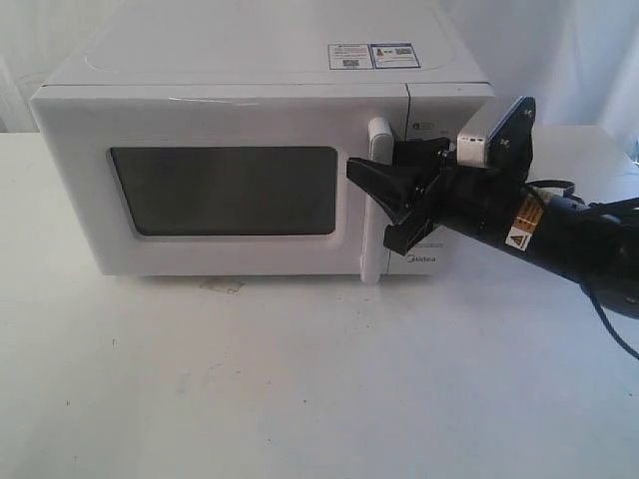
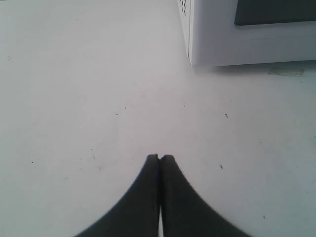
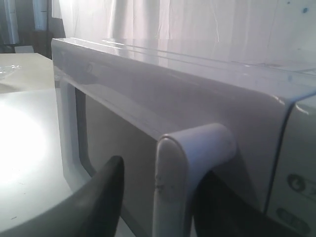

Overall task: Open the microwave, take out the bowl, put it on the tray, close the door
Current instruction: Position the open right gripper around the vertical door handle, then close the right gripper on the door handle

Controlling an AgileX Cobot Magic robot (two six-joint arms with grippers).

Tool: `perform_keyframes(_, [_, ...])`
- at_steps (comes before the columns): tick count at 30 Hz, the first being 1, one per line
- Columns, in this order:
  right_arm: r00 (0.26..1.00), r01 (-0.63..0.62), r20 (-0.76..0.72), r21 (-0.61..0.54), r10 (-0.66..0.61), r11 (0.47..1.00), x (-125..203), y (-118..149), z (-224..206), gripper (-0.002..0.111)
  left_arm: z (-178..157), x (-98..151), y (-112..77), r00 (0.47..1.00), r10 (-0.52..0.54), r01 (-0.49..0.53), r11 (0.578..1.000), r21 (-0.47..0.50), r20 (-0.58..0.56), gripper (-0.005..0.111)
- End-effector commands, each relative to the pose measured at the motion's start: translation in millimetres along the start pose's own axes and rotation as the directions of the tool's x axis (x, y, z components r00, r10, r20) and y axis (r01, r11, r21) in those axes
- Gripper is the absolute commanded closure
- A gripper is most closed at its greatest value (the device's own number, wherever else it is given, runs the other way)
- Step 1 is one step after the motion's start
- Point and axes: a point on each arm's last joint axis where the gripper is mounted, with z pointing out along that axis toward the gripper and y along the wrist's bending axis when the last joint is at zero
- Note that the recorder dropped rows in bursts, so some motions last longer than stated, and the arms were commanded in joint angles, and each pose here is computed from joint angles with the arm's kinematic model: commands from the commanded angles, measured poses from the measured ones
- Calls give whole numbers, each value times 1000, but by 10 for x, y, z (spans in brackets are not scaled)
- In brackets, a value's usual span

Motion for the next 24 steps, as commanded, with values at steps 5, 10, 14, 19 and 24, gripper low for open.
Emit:
perform_keyframes(5, [976, -205, 111, 154, 189, 966, -59, -249, 75, 108, 1, 8, -2, 1000, -6, 6, 1000, 1, 1, 107])
perform_keyframes(10, [943, -325, 122, 131, 310, 937, -55, -240, 77, 108, 1, 8, -2, 1000, -6, 6, 1000, 1, 1, 107])
perform_keyframes(14, [913, -401, 129, 117, 387, 909, -54, -235, 78, 108, 1, 8, -2, 1000, -6, 6, 1000, 1, 1, 107])
perform_keyframes(19, [940, -335, 109, 111, 324, 935, -47, -220, 81, 108, 1, 8, -2, 1000, -6, 6, 1000, 1, 1, 107])
perform_keyframes(24, [956, -286, 99, 104, 276, 953, -58, -217, 93, 108, 1, 8, -2, 1000, -6, 6, 1000, 1, 1, 107])
